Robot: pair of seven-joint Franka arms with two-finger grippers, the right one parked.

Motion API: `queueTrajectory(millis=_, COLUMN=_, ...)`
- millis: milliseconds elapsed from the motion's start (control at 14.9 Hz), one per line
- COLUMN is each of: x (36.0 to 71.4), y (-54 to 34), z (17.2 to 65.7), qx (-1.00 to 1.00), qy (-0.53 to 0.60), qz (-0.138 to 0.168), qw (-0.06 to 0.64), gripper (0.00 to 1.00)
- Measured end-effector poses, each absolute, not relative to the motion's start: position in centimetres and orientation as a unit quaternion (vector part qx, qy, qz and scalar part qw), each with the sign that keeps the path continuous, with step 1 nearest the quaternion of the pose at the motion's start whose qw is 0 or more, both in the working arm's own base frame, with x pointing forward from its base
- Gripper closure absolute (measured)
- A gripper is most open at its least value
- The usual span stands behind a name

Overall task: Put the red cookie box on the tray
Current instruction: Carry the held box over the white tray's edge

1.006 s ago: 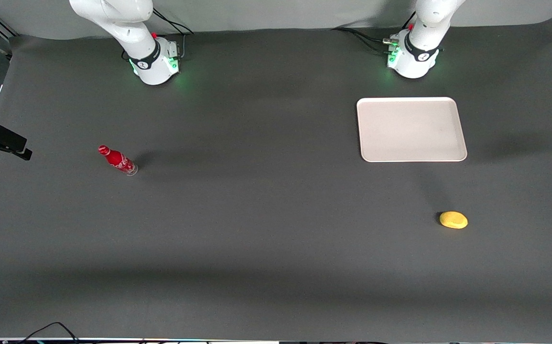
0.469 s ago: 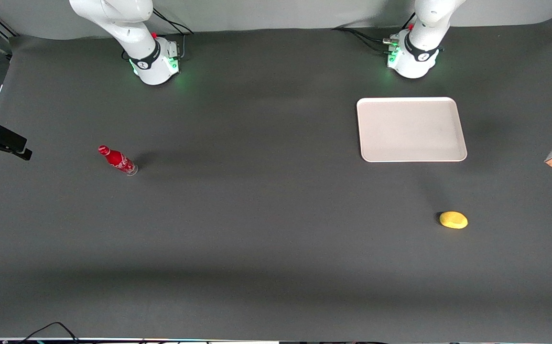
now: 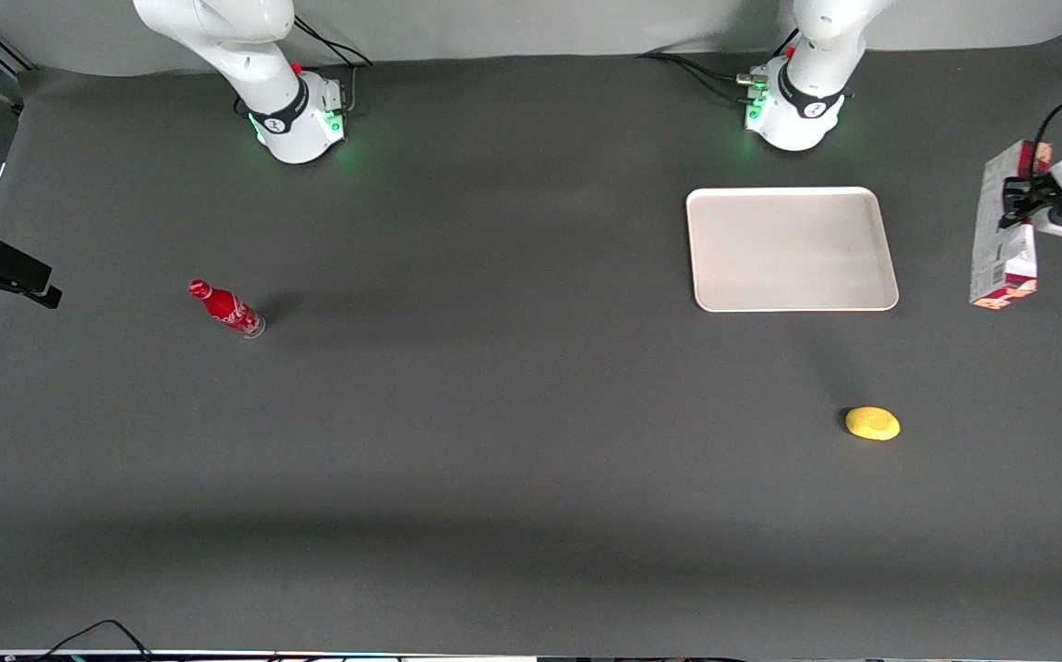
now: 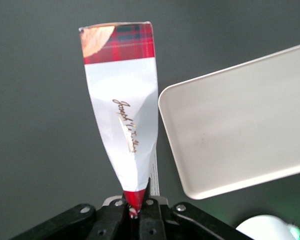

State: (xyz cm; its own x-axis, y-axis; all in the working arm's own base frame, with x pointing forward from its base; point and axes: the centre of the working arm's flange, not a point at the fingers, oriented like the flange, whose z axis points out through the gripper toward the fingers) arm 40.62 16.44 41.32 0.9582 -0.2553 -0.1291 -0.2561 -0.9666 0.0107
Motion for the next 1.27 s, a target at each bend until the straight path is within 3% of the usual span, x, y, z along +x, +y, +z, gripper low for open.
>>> queueTrajectory(millis=335, x=37.7, y=13.9, z=34.2, qx=-0.996, qy=0.010, qz=0.084, qw=0.005, gripper=0.94)
queueTrajectory(millis=603, x=35.8, y=12.6, z=31.2, qx=-0.995, qy=-0.030, qz=0.098, qw=-0.013, gripper=0.94)
queueTrajectory(millis=1073, x=35.3, y=9.7, z=26.6, qx=-0.998, qy=-0.010, qz=0.068, qw=-0.015, gripper=0.94)
queueTrajectory(millis=1274, x=35.6, y=8.6, z=25.2, qx=-0.997, qy=0.006, qz=0.073, qw=-0.019, gripper=0.94)
